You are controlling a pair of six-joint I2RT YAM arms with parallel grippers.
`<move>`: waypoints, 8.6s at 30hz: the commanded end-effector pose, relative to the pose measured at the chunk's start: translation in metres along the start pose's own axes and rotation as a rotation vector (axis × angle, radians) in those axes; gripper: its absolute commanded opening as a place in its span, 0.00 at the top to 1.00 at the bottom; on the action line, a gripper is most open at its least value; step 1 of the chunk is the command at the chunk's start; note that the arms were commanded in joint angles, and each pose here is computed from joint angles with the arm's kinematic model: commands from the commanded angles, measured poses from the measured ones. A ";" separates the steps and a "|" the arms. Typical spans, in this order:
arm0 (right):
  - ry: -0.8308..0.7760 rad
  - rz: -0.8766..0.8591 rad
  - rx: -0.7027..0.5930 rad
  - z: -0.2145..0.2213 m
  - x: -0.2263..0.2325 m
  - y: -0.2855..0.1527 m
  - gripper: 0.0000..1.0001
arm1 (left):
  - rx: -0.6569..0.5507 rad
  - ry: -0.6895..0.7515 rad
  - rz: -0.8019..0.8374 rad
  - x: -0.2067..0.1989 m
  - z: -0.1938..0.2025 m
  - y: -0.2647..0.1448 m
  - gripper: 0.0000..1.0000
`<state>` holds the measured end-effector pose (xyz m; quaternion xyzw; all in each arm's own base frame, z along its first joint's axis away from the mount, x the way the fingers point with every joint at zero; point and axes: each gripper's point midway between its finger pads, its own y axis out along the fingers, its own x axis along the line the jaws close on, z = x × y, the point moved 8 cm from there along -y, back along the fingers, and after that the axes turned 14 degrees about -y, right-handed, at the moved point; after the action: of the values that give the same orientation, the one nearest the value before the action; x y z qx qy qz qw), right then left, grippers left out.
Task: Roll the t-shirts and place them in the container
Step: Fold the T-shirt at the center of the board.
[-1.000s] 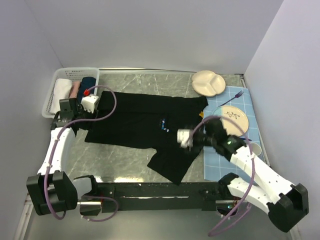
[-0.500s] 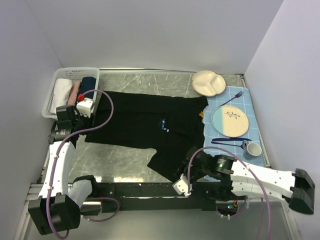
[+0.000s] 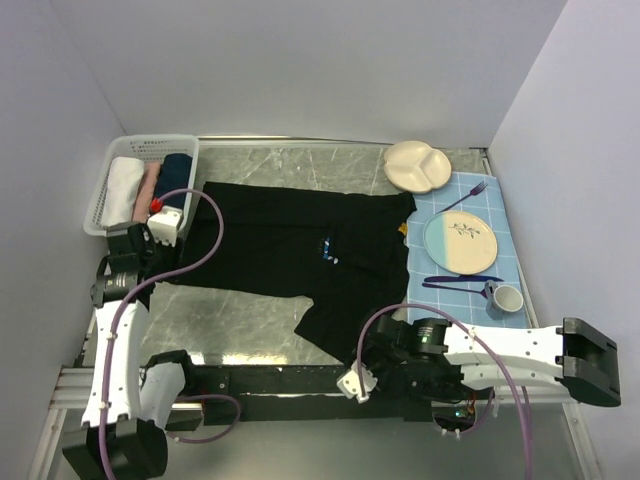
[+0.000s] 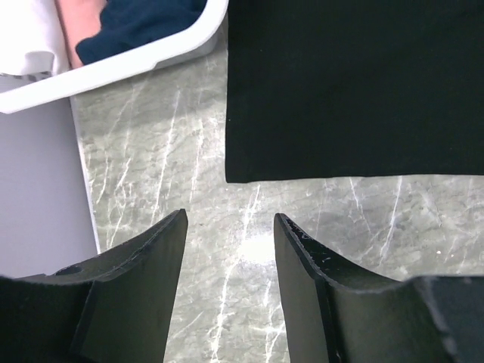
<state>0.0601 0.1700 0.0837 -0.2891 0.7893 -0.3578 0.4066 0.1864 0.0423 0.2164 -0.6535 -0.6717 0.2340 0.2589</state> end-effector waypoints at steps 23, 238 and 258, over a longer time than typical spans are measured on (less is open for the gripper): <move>0.310 0.228 0.076 -0.011 -0.058 -0.055 1.00 | 0.185 -0.011 0.062 -0.006 0.024 -0.016 0.39; 1.430 0.549 0.397 0.304 -0.276 -0.050 0.43 | 0.460 0.294 0.221 -0.020 0.050 0.159 0.56; 1.383 0.702 0.248 0.273 -0.323 -0.080 0.85 | 0.438 0.277 0.231 -0.022 0.048 0.154 0.57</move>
<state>0.4623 0.2549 0.1107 0.2952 0.8223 -0.4739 -0.1101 0.2910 0.0288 0.0915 -0.6929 -0.5035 0.2765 0.4358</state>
